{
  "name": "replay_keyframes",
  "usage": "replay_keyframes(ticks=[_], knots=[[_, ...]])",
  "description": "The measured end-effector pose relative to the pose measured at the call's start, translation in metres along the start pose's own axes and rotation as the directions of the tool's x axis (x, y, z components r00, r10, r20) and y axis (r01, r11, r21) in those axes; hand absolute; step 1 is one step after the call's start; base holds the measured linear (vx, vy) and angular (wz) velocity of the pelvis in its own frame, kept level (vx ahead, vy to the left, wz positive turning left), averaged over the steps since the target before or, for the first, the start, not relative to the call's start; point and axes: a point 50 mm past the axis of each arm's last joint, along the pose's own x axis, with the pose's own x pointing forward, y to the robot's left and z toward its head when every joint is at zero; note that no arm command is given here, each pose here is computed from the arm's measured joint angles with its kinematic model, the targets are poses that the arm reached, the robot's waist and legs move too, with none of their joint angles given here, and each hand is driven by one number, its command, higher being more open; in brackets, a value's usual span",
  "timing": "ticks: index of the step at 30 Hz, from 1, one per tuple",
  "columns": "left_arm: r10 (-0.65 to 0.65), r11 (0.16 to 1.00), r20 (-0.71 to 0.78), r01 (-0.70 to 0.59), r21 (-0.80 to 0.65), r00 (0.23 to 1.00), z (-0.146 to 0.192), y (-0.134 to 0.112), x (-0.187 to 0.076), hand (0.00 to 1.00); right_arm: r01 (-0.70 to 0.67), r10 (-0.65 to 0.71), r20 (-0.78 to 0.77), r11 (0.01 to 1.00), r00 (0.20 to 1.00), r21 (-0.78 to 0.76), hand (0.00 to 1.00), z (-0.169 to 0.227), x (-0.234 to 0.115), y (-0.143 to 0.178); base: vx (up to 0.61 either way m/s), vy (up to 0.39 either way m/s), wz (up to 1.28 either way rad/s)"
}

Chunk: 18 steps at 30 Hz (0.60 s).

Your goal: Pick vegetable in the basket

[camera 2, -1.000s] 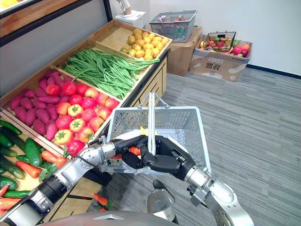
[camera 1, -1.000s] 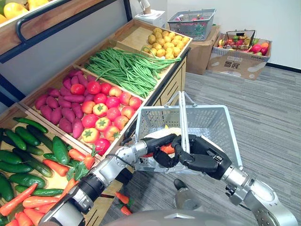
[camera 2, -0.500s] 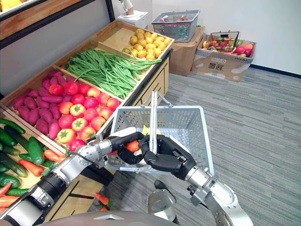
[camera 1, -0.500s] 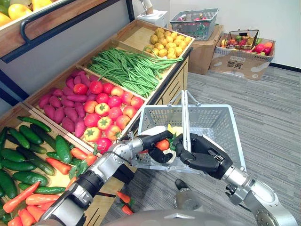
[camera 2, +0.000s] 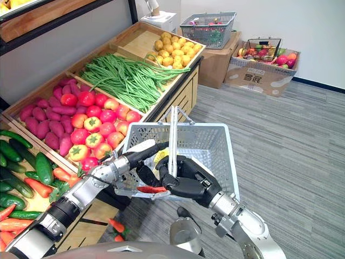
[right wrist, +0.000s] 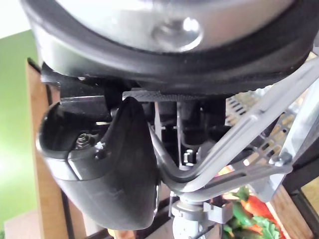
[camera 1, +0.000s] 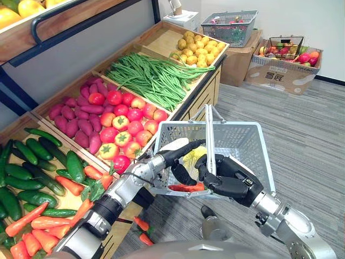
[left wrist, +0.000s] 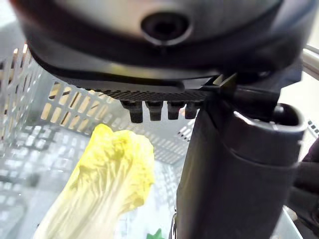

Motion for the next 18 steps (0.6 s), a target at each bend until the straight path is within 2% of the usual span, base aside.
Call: replay_keyframes(ticks=[6,11,13,15,18], knots=[[0.125,0.992,0.024,-0.124,-0.017,0.992,0.006,0.024,-0.004,1.00,0.007,-0.007,0.020,1.000,1.000,0.018,0.00,-0.001,0.002,0.002,0.02,0.007,0.13],[0.353,0.924,0.019,-0.346,-0.162,0.935,0.005,0.074,-0.018,1.00,0.027,-0.028,0.033,0.999,0.999,0.042,0.00,-0.003,0.001,0.003,0.02,0.005,0.18],[0.376,0.913,0.017,-0.368,-0.178,0.926,0.004,0.087,-0.025,1.00,0.029,-0.031,0.032,0.999,0.999,0.042,0.00,-0.003,0.000,0.003,0.01,0.004,0.17],[0.355,0.927,0.004,-0.352,-0.132,0.935,0.001,0.103,-0.039,1.00,0.033,-0.034,0.033,0.999,0.999,0.040,0.00,-0.003,-0.001,0.002,0.01,0.004,0.16],[0.321,0.944,-0.010,-0.321,-0.078,0.947,0.001,0.111,-0.051,1.00,0.043,-0.044,0.036,0.998,0.998,0.035,0.00,-0.002,-0.002,0.000,0.02,0.014,0.07]])
